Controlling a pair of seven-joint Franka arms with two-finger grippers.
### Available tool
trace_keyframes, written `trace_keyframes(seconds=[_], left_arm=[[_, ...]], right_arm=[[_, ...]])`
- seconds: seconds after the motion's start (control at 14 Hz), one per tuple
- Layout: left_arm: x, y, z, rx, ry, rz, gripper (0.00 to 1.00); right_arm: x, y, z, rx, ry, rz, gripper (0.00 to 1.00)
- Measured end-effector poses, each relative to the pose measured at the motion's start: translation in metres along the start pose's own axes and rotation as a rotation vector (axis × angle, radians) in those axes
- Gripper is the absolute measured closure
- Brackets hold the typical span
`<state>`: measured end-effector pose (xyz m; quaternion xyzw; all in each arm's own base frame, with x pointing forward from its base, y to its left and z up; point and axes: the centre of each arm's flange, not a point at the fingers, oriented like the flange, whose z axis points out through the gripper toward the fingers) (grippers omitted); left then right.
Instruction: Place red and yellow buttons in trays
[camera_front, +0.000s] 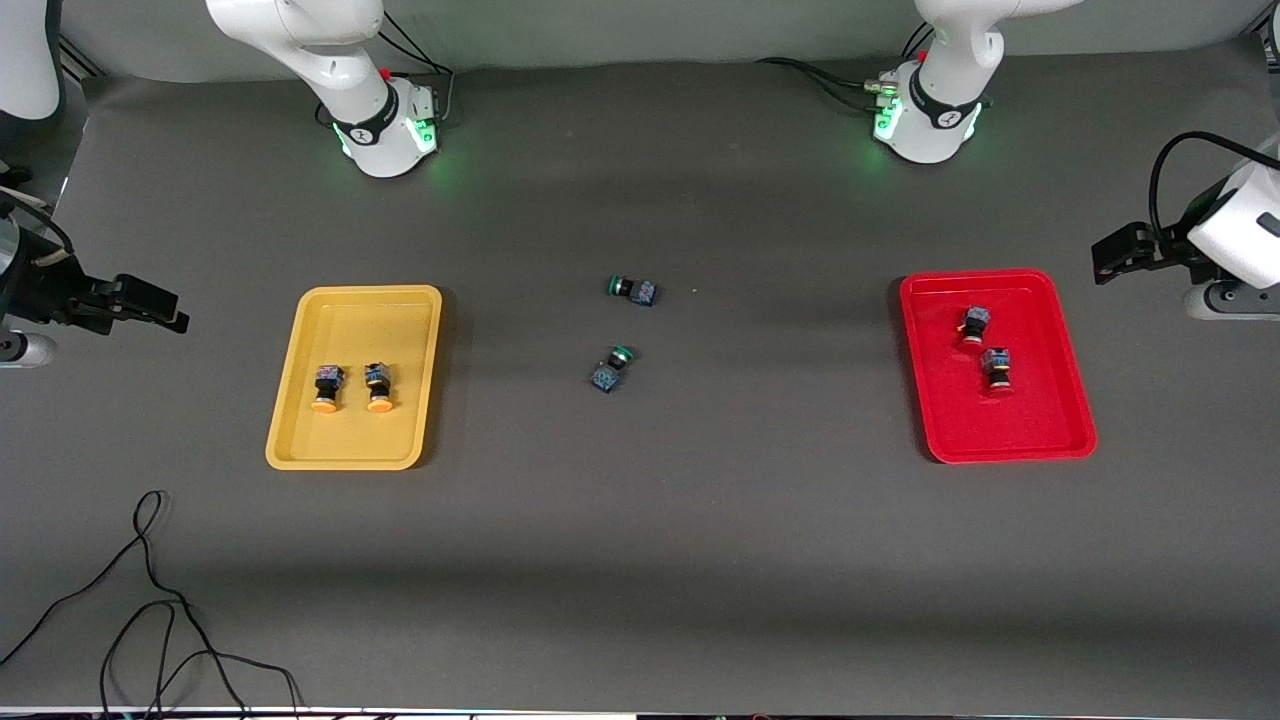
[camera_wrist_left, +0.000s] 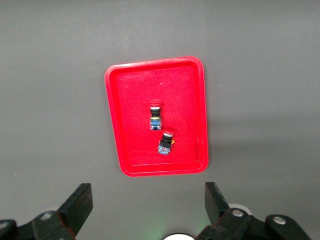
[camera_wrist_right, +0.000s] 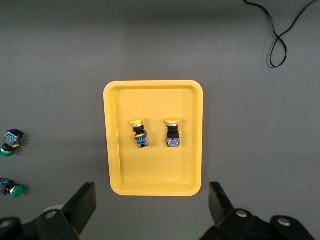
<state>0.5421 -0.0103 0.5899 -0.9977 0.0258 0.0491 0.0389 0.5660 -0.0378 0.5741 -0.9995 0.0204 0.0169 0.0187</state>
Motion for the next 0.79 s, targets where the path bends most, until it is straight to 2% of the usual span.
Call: trace_keyframes(seconds=[0.29, 0.79], left_arm=[[-0.002, 0.003, 0.002, 0.0, -0.022, 0.006, 0.0], [-0.005, 0.011, 0.004, 0.002, -0.046, 0.02, 0.0]], right_arm=[[0.002, -0.002, -0.008, -0.009, 0.017, -0.003, 0.0], [0.002, 0.002, -0.006, -0.023, 0.005, -0.001, 0.0]])
